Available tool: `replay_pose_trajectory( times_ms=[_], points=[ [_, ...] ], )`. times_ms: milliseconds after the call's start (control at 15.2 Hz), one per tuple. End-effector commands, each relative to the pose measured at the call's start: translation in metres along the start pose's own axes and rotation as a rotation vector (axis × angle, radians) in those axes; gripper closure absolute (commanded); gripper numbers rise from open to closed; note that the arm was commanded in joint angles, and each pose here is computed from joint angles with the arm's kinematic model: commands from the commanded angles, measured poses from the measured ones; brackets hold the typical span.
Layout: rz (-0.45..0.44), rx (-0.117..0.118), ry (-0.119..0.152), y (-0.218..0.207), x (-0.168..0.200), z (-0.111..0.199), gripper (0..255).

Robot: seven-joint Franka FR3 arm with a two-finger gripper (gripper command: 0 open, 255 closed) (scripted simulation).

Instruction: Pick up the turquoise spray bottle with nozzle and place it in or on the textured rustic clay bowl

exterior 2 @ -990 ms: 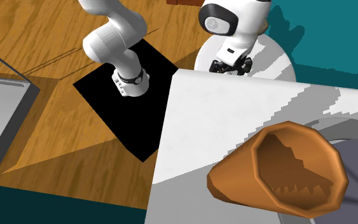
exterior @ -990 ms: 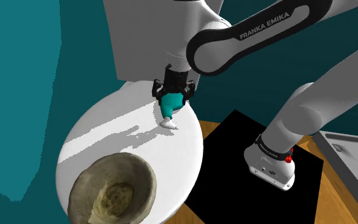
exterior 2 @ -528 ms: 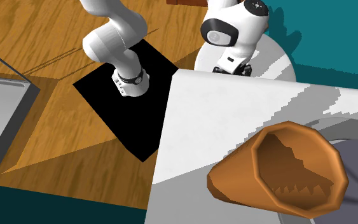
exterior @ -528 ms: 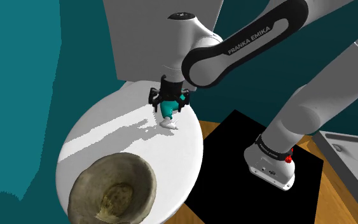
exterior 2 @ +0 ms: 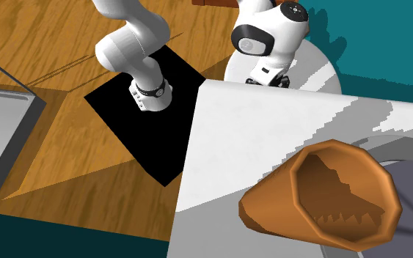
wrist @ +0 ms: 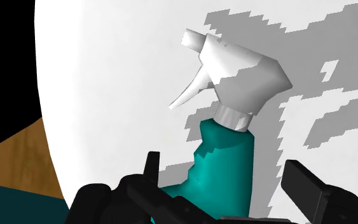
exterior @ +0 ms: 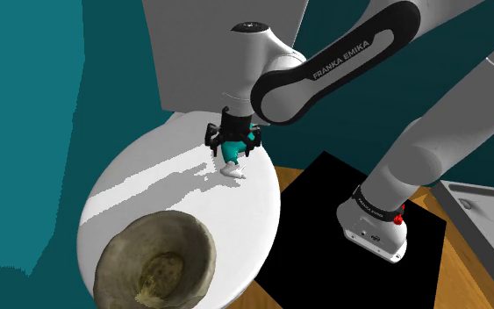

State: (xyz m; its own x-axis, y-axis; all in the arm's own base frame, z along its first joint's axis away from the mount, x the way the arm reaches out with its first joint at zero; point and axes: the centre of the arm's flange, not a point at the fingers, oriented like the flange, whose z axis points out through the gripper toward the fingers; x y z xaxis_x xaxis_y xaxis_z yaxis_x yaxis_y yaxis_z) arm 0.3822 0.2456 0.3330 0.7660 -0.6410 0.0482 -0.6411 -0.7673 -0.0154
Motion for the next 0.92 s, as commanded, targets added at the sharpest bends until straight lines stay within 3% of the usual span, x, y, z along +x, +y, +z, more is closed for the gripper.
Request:
replay_pose_trajectory(
  times_ms=[0, 594, 858],
  points=[
    [0.0, 0.0, 0.0, 0.0, 0.0, 0.0, 255],
    [0.0, 0.0, 0.0, 0.0, 0.0, 0.0, 255],
    [0.0, 0.0, 0.0, 0.0, 0.001, -0.021, 255]
  ],
)
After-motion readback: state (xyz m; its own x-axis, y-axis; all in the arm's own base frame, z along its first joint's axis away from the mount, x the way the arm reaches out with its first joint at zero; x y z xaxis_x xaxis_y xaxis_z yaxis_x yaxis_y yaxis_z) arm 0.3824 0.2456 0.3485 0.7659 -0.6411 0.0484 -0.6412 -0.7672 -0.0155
